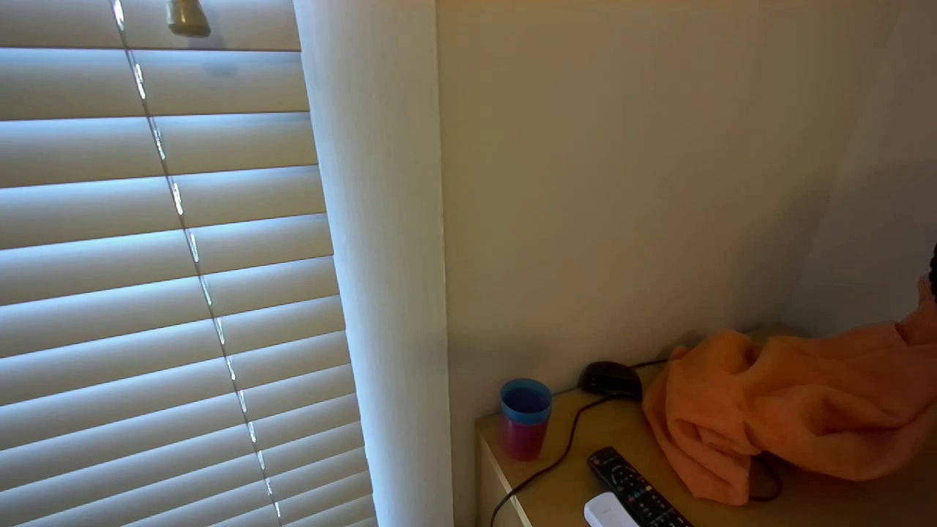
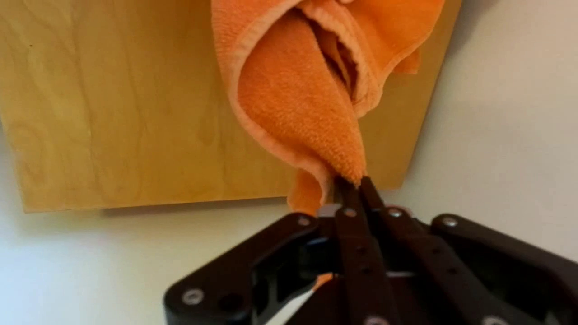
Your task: Spread the towel evenly on the cabinet top
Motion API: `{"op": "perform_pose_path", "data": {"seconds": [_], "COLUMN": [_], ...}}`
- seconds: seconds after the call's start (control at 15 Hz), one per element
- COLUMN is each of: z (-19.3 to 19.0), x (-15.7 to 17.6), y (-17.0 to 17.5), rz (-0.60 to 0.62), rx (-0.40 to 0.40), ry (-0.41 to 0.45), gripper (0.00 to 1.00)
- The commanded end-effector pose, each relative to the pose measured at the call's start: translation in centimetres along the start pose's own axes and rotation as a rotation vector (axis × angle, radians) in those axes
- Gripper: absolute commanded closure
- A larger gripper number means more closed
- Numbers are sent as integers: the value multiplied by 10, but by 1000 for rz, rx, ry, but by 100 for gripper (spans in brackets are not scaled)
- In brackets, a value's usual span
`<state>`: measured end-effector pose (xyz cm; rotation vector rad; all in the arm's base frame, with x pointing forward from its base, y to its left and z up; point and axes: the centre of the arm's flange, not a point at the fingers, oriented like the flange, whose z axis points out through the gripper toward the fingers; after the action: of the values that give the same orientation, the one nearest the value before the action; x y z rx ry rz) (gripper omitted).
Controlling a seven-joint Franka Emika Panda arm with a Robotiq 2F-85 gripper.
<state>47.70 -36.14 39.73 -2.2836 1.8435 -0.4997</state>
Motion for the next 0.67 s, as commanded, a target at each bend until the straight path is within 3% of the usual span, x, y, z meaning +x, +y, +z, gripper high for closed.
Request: {"op": "perform_pose_path", "data": {"seconds": [0.0,0.4,0.6], "z": [-64,-213,-246], "x": [-9,7,4], "y": [0,-13,-10], "rz": [-49,-95,-113], "rx": [102,293,260], "ry": [78,371,451], "gripper": [99,99,99]}}
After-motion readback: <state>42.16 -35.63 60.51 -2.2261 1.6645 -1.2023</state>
